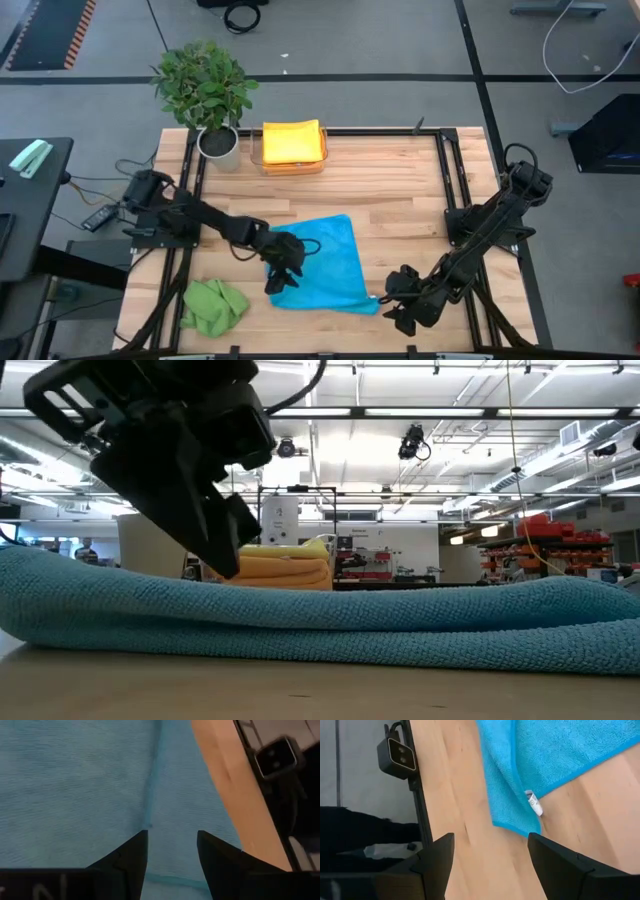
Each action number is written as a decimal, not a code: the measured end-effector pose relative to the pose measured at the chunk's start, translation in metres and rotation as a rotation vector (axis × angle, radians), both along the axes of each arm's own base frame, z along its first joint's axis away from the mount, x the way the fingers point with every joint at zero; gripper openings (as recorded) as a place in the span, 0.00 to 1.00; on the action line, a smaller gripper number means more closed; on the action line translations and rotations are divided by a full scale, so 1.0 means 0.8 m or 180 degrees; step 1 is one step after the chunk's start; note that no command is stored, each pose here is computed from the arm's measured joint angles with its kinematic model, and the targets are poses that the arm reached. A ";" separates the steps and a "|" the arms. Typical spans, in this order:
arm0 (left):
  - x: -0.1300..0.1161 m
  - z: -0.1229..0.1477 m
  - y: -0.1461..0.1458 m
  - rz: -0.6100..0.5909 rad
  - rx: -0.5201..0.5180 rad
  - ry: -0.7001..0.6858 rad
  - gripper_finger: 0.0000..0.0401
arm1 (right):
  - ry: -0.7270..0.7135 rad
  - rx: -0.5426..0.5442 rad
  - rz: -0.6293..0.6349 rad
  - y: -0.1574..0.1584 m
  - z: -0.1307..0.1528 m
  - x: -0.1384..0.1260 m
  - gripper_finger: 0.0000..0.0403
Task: Fold microfiber towels
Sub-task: Fold the blue microfiber cloth
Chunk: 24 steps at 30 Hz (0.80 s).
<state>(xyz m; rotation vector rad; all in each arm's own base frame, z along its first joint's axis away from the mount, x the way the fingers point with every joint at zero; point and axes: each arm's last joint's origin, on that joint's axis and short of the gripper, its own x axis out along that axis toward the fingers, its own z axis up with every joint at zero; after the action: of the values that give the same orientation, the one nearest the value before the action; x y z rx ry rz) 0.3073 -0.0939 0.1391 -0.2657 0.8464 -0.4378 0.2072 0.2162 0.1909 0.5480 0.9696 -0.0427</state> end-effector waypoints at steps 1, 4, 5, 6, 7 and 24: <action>0.004 -0.002 0.000 -0.0032 0.0024 -0.0011 0.45 | -0.0006 -0.0009 -0.0003 0.000 0.000 0.000 0.65; 0.014 -0.008 0.003 -0.0035 0.0046 -0.0003 0.45 | -0.0014 -0.0025 -0.0017 -0.001 0.000 0.000 0.65; 0.016 -0.011 0.004 -0.0039 0.0038 0.0024 0.45 | -0.0010 -0.0028 -0.0019 -0.001 0.000 0.000 0.65; 0.018 -0.015 0.004 -0.0053 0.0030 0.0054 0.45 | -0.0002 -0.0037 -0.0018 -0.001 0.000 0.000 0.65; 0.018 -0.018 0.005 -0.0048 0.0039 0.0091 0.45 | -0.0003 -0.0040 -0.0014 -0.001 0.000 0.000 0.65; 0.013 -0.031 0.006 0.0052 -0.0183 0.0502 0.35 | 0.0163 0.0752 -0.0983 -0.029 -0.049 -0.005 0.65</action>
<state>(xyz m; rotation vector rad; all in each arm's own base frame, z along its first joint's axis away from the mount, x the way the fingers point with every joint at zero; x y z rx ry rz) 0.3177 -0.0887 0.1144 -0.3635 0.9861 -0.4303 0.2033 0.1928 0.1517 0.9153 0.9381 -0.2213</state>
